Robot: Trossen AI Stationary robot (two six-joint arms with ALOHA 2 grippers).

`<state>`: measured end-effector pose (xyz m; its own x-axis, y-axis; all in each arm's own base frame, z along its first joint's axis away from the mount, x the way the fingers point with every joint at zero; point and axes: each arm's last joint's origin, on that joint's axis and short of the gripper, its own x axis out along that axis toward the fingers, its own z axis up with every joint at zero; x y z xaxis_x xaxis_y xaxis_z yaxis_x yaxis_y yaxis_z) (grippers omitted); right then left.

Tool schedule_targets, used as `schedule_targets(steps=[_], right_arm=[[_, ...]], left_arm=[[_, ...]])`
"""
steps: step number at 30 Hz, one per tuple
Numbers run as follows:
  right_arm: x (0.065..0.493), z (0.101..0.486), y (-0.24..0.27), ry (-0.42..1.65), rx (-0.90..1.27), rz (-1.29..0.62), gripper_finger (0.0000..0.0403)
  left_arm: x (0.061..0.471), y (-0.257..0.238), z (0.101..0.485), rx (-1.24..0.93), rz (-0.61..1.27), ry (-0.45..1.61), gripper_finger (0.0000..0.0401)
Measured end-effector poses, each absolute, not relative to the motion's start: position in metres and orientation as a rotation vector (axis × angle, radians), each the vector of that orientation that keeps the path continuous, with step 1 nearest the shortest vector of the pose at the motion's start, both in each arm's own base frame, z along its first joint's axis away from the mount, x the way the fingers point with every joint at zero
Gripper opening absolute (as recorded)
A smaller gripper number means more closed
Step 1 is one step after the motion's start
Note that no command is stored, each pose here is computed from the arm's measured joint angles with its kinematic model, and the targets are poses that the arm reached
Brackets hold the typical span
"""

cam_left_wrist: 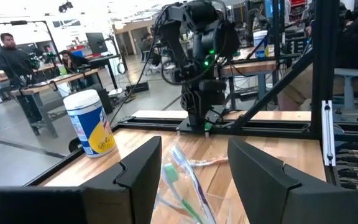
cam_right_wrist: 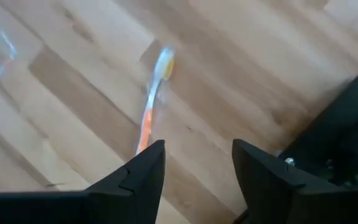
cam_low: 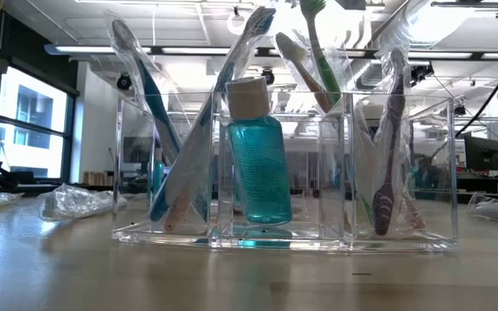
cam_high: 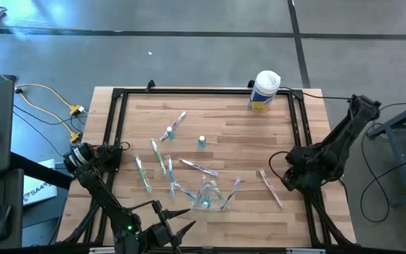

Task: Pick & Place toothbrushing station
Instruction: Put the orange toothbrush into the transparent organizer

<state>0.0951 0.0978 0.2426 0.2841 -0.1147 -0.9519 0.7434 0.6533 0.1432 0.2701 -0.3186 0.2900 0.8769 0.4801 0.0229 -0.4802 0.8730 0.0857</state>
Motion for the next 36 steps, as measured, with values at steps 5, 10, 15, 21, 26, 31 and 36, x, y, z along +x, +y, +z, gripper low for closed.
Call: schedule_targets(steps=[5,10,15,21,26,31,36], right_arm=[[0.103,0.223,0.102,1.16,0.657,-0.649,0.0187],[0.124,0.209,0.118,1.179,0.655,-0.586,0.0195],[0.145,0.19,0.128,1.193,0.647,-0.62,0.0196],[0.158,0.169,0.126,1.292,0.62,-0.724,0.0196],[0.17,0.156,0.126,1.338,0.591,-0.711,0.0196],[0.179,0.15,0.129,1.328,0.605,-0.653,0.0196],[0.181,0.145,0.126,1.337,0.586,-0.691,0.0196]], left_arm=[[0.27,-0.318,0.29,0.088,0.502,-0.002,0.0184],[0.27,-0.318,0.289,0.095,0.501,0.001,0.0184],[0.27,-0.319,0.289,0.095,0.498,0.001,0.0184],[0.27,-0.319,0.289,0.086,0.498,0.0,0.0184],[0.271,-0.319,0.285,0.094,0.494,0.009,0.0184],[0.271,-0.319,0.282,0.091,0.493,0.014,0.0184],[0.271,-0.319,0.282,0.089,0.493,0.014,0.0184]])
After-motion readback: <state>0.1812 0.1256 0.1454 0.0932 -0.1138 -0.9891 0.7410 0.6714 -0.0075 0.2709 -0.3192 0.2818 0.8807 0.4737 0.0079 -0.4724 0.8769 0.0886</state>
